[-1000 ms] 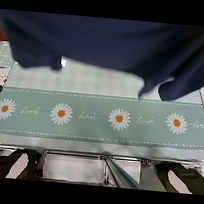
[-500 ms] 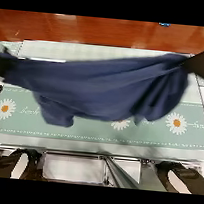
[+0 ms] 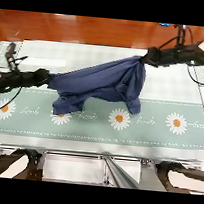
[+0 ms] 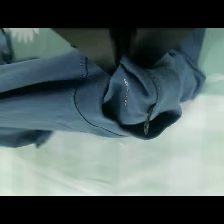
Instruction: Fold the shirts.
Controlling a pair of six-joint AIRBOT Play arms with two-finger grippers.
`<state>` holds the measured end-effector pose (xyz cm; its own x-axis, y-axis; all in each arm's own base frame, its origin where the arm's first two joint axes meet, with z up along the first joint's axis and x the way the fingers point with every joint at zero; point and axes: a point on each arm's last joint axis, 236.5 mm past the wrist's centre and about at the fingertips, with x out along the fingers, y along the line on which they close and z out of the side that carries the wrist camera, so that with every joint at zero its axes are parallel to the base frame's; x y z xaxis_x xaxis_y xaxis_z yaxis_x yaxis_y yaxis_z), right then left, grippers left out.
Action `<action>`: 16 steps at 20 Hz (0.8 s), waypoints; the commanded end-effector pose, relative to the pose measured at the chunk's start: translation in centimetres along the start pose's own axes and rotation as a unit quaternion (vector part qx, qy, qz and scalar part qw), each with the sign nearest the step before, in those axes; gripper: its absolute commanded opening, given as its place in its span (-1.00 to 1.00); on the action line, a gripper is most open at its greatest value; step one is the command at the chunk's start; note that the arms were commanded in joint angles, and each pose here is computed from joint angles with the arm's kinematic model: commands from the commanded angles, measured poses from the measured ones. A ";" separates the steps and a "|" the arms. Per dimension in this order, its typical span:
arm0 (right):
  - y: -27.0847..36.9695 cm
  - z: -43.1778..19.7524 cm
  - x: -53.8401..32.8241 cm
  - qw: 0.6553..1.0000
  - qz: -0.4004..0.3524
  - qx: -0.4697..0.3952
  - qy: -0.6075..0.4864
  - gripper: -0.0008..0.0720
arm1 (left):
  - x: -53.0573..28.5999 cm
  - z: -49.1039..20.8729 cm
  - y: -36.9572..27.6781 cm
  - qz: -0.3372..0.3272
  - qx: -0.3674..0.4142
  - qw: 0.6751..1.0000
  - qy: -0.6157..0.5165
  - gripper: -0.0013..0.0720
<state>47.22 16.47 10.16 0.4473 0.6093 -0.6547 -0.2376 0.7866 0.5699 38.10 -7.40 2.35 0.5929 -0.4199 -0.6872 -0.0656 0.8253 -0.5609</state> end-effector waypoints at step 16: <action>-15.5 -19.7 -5.3 0.960 -0.097 0.246 0.094 0.15 | 2.1 -10.9 9.0 -0.003 -0.207 0.961 0.181 0.42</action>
<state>35.47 1.04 -2.19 0.2475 0.4576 -0.8540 0.2716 0.8133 0.5145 30.91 -3.82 -6.85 0.2537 -0.5886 -0.7676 -0.3696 0.6743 -0.6393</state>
